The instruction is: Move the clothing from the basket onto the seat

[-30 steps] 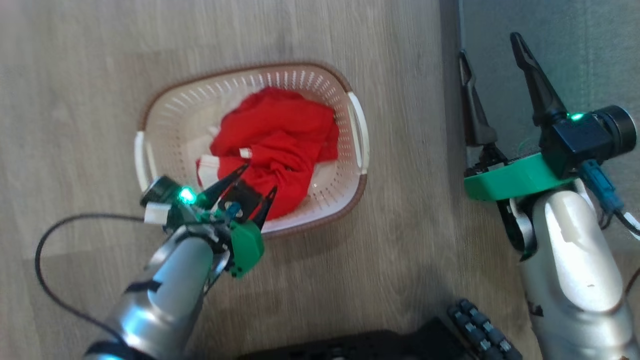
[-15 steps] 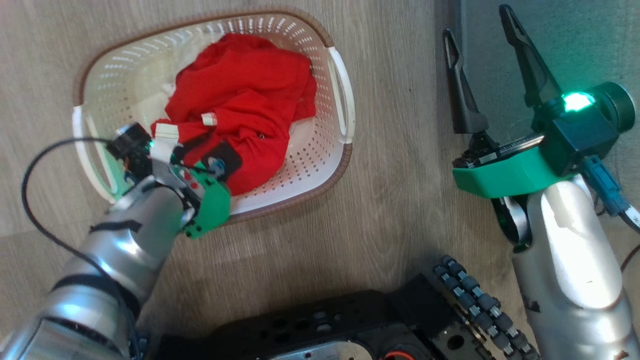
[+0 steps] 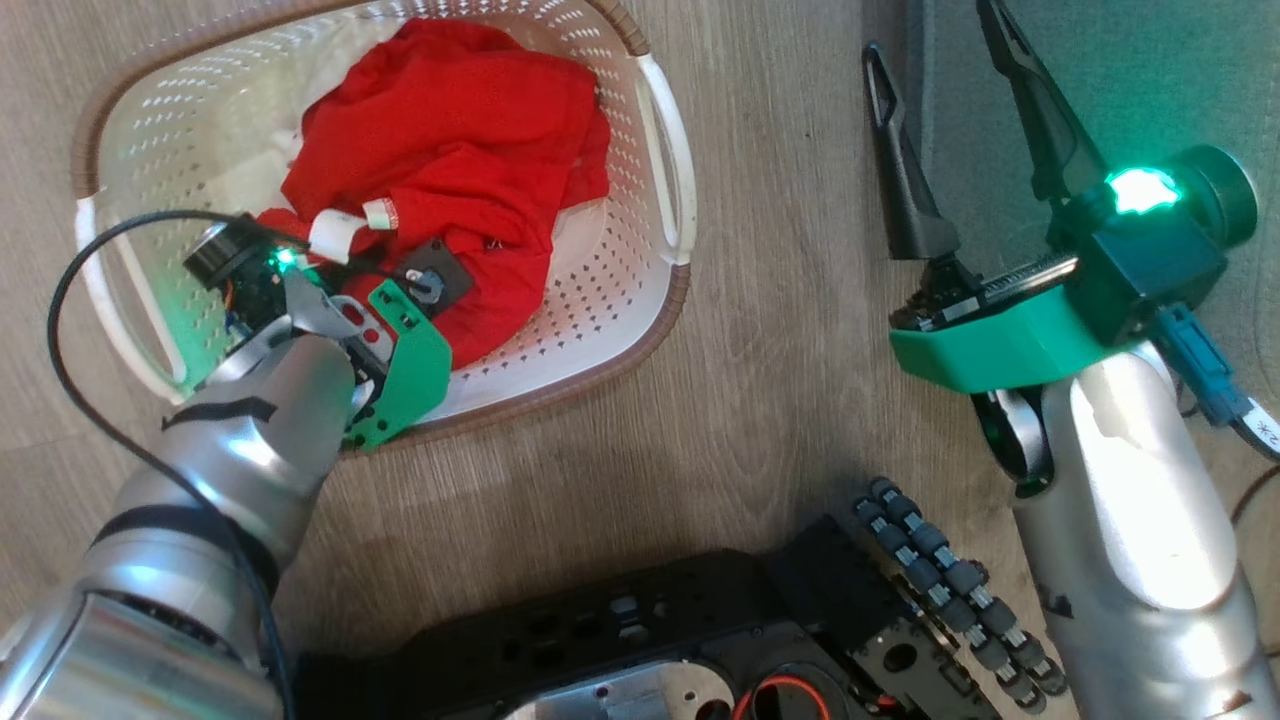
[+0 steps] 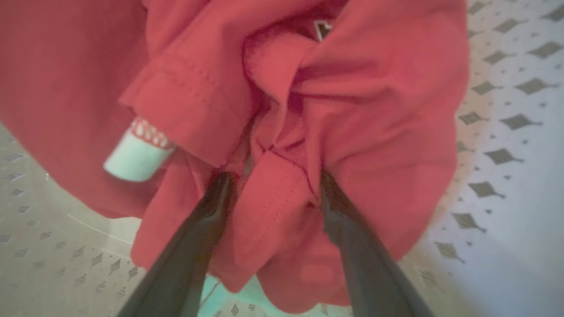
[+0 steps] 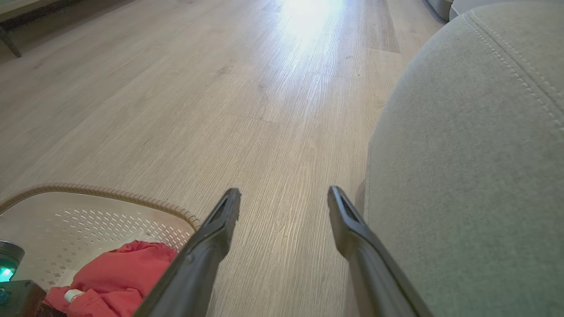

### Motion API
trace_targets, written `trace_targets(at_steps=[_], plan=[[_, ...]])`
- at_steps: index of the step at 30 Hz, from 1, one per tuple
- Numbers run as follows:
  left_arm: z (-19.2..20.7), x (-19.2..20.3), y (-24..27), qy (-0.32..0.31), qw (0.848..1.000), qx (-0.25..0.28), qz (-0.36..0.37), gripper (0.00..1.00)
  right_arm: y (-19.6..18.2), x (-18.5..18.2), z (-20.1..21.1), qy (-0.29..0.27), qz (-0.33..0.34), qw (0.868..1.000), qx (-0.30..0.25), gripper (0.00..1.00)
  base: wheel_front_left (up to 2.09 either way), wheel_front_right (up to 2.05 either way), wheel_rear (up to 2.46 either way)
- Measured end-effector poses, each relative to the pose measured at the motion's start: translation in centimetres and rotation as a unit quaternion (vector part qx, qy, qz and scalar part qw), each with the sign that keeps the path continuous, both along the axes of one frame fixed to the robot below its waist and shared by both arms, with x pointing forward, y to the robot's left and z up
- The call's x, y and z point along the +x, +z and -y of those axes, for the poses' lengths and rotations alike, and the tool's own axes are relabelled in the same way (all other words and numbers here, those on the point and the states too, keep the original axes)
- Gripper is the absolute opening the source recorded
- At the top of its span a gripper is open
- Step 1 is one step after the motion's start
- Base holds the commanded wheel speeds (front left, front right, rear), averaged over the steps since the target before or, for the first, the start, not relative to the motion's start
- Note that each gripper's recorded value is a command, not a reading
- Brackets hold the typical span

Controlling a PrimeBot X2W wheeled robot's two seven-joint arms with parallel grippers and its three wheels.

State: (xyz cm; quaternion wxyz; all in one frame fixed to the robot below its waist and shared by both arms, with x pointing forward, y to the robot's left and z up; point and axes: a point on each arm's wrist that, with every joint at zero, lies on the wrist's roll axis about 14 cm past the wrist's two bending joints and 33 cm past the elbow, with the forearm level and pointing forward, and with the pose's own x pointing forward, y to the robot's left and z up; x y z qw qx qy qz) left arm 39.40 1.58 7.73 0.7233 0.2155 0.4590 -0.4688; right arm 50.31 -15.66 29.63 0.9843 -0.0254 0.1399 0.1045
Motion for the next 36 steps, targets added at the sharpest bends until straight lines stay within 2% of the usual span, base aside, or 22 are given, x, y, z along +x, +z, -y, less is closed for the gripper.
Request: trace_targets(at_steps=[3, 4, 5, 6, 17, 25, 32, 36], plan=[[0.0, 0.2, -0.3, 0.016, 1.0, 0.003, -0.012, 1.0, 0.1, 0.2, -0.1, 0.003, 0.003, 1.0, 0.0, 1.0, 0.0, 0.0, 0.0], [0.0, 0.3, -0.4, 0.027, 0.999, 0.004, -0.018, 0.92, 0.0, 0.2, -0.2, 0.004, 0.003, 1.0, 0.001, 1.0, 0.0, 0.0, 0.0], [-0.1, 0.2, -0.5, 0.033, 0.999, 0.01, -0.025, 0.42, 0.0, 0.2, -0.2, 0.004, 0.002, 1.0, 0.001, 1.0, 0.0, 0.0, 0.0], [-0.2, 0.0, -0.7, 0.033, 0.999, 0.016, -0.031, 0.02, -0.1, 0.2, -0.2, 0.003, 0.001, 1.0, 0.003, 1.0, 0.0, 0.0, 0.0], [0.0, 0.5, 1.2, 0.042, 0.999, -0.004, -0.015, 0.0, 1.4, 0.7, -0.1, -0.001, 0.015, 1.0, 0.009, 1.0, 0.0, 0.0, 0.0], [-0.3, -0.7, 5.7, 0.099, 0.994, -0.044, -0.002, 0.0, 4.8, 1.1, -0.4, 0.0, 0.041, 0.999, 0.009, 1.0, 0.0, 0.0, 0.0], [-0.3, 1.7, 11.8, 0.185, 0.976, -0.098, 0.051, 0.0, 8.6, -0.1, -1.0, 0.003, 0.064, 0.998, 0.012, 1.0, 0.0, 0.0, 0.0], [0.9, 3.2, 16.8, 0.221, 0.958, -0.158, 0.096, 0.0, 11.2, -1.0, -1.0, -0.001, 0.084, 0.996, 0.015, 1.0, 0.0, 0.0, 0.0]])
